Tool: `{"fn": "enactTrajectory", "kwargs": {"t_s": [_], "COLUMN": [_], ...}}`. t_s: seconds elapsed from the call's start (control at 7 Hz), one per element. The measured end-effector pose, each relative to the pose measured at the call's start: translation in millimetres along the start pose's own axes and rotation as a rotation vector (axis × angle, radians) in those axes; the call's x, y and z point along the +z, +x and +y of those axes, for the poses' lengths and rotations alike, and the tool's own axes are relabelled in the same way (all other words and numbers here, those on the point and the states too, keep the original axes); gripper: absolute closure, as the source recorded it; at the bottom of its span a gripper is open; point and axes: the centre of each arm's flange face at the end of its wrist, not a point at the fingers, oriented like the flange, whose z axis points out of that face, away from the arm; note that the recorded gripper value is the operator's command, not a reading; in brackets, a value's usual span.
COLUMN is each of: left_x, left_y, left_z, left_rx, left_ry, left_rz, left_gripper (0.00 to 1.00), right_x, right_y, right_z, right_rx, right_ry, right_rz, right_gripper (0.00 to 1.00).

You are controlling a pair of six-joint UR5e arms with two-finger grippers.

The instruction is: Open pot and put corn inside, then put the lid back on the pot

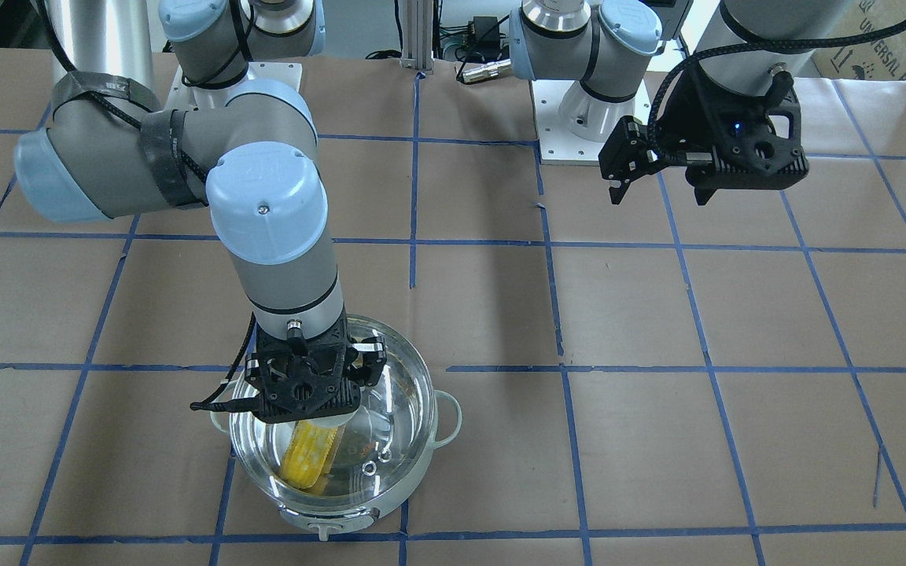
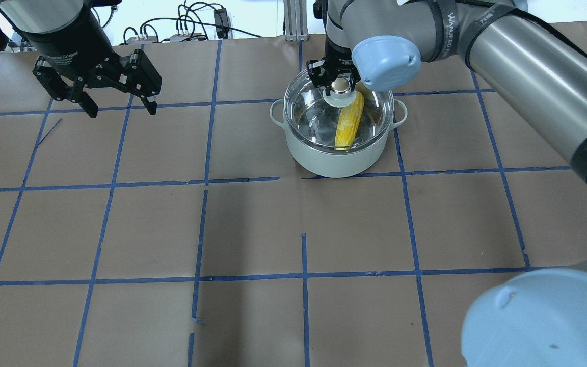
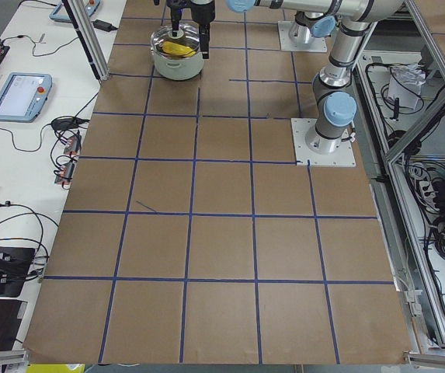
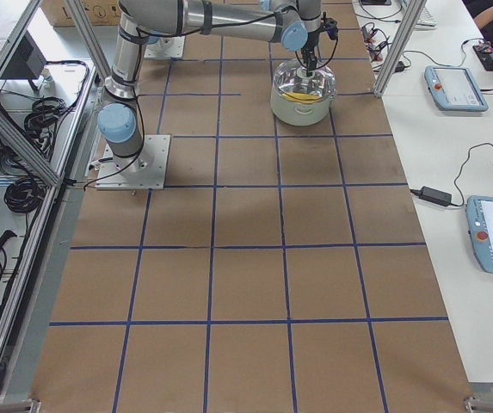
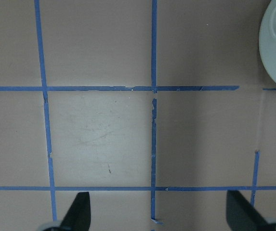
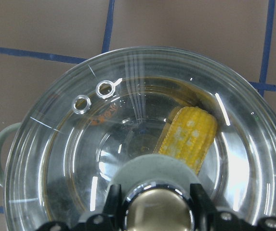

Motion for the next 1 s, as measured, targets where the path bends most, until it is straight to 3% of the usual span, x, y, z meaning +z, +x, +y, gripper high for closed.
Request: {"fn": "enactTrajectory", "kwargs": {"t_s": [0.43,1.0], "left_x": [1.0,1.2], "left_y": [0.0,0.2], "left_z": [-0.2,0.0], "left_rx": [0.0,0.0], "left_ry": [-0.002,-0.002], "left_rz": [0.0,0.003], "left_gripper": [0.0,0.0], "right_x": [1.1,13.6], "right_y": [-0.2,0.8], "right_z": [-2.4,4.4], "right_rx": [0.0,0.001], "right_ry": [0.034,0.007], "right_rz": [-0.002,0.001], "right_gripper": [0.84,0.84]}}
